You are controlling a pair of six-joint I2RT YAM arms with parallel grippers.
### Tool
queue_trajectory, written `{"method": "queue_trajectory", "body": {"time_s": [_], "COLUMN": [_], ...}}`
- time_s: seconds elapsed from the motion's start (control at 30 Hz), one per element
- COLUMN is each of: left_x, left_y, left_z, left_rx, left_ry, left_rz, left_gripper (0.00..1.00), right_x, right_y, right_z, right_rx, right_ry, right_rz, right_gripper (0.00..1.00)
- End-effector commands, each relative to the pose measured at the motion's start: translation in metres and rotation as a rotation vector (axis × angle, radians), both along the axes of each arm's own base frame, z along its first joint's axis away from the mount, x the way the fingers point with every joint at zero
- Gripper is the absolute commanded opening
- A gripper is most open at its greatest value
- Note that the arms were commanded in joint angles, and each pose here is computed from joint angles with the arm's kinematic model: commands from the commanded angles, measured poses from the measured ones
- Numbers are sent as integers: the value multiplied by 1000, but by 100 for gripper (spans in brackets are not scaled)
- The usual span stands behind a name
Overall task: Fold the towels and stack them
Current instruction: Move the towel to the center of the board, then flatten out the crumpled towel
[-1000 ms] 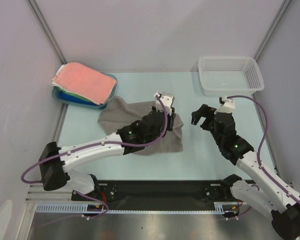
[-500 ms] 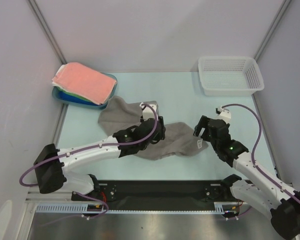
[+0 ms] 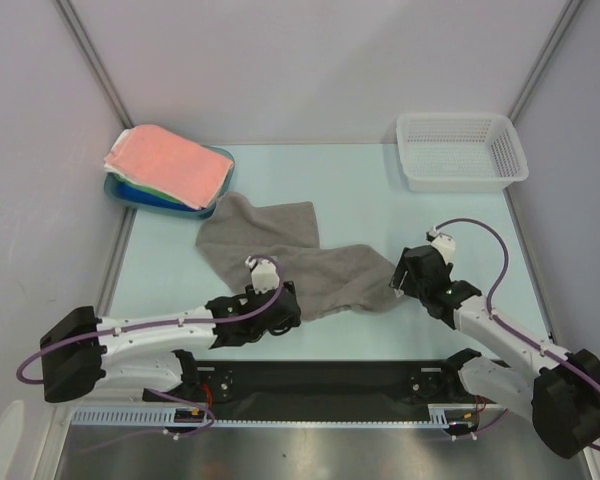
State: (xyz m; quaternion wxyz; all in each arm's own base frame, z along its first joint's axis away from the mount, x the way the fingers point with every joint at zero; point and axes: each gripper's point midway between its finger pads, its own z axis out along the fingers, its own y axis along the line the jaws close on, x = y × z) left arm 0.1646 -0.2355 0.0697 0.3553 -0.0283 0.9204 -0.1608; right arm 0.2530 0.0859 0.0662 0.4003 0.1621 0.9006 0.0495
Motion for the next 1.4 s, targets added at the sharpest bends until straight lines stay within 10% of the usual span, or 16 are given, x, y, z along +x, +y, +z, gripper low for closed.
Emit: {"method": "queue_trajectory", "body": {"time_s": [0.0,0.27,0.57,0.8,0.9,1.37], "left_x": [2,29,72,126,156,275], "left_y": [-2,15,25,41,41,-7], "left_z": [-1,-35,-40,-14,11,112], "left_rx": [-52,-21,78,110,115,193], "left_ry": [17,65,57,5,-43,-149], "left_rz": [69,160,218,293,298,53], "left_gripper": [69,68,42,0,0,3], "right_x": [-1,-2,5,15,19,6], "right_y": [2,3,14,16,21,95], "right_z": [-6,-13,-35,-29,-5,177], "right_rx": [14,28,46,35,47,38], "right_ry": [47,87,156,142,90,-265], "right_rz": [-25,-44,-43,-37,0,263], "right_gripper": [73,70,60,14,0,0]}}
